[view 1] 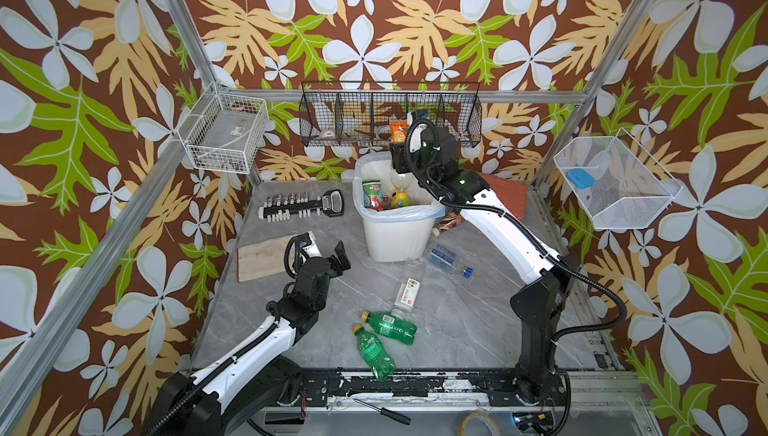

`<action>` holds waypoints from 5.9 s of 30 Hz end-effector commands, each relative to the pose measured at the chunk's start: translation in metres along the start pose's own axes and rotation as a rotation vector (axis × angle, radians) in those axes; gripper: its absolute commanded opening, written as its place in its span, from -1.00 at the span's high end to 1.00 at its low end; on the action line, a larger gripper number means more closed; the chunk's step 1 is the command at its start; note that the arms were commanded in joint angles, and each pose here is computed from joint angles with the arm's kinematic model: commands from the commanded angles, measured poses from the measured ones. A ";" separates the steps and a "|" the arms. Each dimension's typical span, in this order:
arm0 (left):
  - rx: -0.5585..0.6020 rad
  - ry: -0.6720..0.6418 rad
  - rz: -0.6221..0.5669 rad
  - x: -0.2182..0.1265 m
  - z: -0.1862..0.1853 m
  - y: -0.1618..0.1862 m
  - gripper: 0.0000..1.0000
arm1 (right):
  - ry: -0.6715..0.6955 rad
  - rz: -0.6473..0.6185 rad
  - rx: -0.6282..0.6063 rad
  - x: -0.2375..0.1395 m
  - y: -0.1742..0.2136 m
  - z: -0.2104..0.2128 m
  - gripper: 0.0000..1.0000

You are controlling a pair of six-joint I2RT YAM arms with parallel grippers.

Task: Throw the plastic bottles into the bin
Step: 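Carry the orange bottle over the bin and open the right gripper, then withdraw the right gripper while the left moves to the clear bottle, then close the left gripper on the clear plastic bottle and lift it, then carry the clear bottle up over the bin with the left gripper, then open the left gripper over the bin to drop the clear bottle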

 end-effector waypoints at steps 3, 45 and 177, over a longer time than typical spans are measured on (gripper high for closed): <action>-0.017 0.006 -0.014 -0.001 -0.002 -0.004 -1.00 | -0.023 0.004 0.016 0.002 0.000 0.004 -0.27; 0.231 0.115 0.549 0.002 -0.095 0.095 -0.98 | 0.462 0.017 0.265 -0.180 0.153 -0.122 -0.99; 0.192 0.126 -0.195 0.075 -0.264 -0.128 -1.00 | 0.648 -0.053 0.227 -0.223 0.149 -0.144 -0.99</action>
Point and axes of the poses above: each gripper's point midway between its finger pads, its own x axis out along the fingers, its own z axis along the line the jaws close on, y = z × x, the point moved 6 cm from there along -x, back along the fingers, and after that the axes turned 14 degrees about -x, right-handed, at the moved point
